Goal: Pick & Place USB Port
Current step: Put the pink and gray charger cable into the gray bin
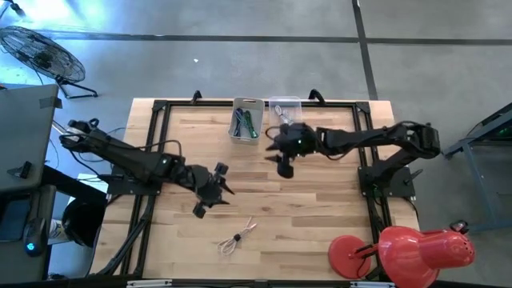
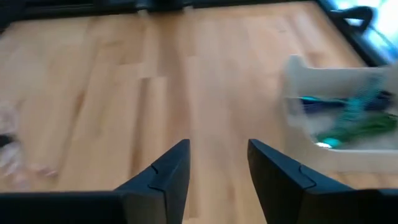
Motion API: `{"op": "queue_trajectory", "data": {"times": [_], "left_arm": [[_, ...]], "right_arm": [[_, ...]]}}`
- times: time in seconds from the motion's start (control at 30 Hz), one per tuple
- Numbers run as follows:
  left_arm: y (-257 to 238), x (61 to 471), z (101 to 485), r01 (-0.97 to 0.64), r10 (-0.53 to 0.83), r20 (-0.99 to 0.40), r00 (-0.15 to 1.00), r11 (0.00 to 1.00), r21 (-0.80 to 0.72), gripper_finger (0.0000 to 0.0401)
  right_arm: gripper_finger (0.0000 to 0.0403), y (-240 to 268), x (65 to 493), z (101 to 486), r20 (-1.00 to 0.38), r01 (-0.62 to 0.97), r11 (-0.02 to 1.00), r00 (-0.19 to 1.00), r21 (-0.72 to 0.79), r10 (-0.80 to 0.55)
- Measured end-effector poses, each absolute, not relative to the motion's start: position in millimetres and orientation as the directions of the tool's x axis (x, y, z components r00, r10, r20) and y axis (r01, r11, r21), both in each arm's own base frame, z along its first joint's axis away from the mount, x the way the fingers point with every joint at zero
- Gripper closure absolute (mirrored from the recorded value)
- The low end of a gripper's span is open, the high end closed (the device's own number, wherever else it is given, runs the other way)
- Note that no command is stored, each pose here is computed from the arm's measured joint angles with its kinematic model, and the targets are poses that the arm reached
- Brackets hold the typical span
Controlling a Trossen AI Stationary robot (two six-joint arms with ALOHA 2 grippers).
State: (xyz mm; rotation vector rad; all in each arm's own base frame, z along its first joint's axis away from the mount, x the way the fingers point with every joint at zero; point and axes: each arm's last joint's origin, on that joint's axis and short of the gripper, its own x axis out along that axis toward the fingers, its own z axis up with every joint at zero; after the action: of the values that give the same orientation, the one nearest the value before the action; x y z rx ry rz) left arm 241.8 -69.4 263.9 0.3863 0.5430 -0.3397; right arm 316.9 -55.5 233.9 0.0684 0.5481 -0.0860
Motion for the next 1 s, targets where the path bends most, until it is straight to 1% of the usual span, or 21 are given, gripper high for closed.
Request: {"op": "queue_trajectory", "data": {"times": [0.23, 0.37, 0.47, 0.53, 0.67, 0.73, 0.9, 1.0], "left_arm": [[-78, 235, 271, 0.374, -0.140, -0.560, 0.816, 0.868, 0.327, 0.0242], [-76, 233, 274, 0.352, -0.091, -0.591, 0.802, 0.870, 0.345, 0.0242], [-75, 233, 275, 0.341, -0.076, -0.593, 0.801, 0.873, 0.348, 0.0242], [-75, 232, 273, 0.326, -0.077, -0.610, 0.788, 0.894, 0.307, 0.0242], [-78, 234, 267, 0.304, -0.138, -0.645, 0.751, 0.941, 0.152, 0.0242], [-80, 237, 261, 0.311, -0.178, -0.669, 0.722, 0.947, 0.083, 0.0242], [-86, 251, 238, 0.277, -0.201, -0.738, 0.644, 0.961, -0.020, 0.0242], [-92, 261, 220, 0.317, -0.260, -0.772, 0.580, 0.945, -0.080, 0.0242]], "right_arm": [[0.0253, -8, 321, 234, -0.514, -0.140, 0.987, 0.843, 0.077, 0.160], [0.0253, 16, 321, 234, -0.516, -0.208, 0.977, 0.831, 0.054, 0.205], [0.0254, 30, 320, 234, -0.520, -0.225, 0.974, 0.829, 0.024, 0.205], [0.0253, 35, 320, 234, -0.522, -0.217, 0.976, 0.832, 0.004, 0.187], [0.0254, 41, 319, 233, -0.531, -0.209, 0.978, 0.832, -0.028, 0.162], [0.0253, 41, 319, 233, -0.531, -0.206, 0.978, 0.832, -0.028, 0.160], [0.0254, 41, 318, 233, -0.537, -0.201, 0.979, 0.829, -0.022, 0.158], [0.0254, 44, 318, 232, -0.539, -0.207, 0.978, 0.826, -0.023, 0.162]]}}
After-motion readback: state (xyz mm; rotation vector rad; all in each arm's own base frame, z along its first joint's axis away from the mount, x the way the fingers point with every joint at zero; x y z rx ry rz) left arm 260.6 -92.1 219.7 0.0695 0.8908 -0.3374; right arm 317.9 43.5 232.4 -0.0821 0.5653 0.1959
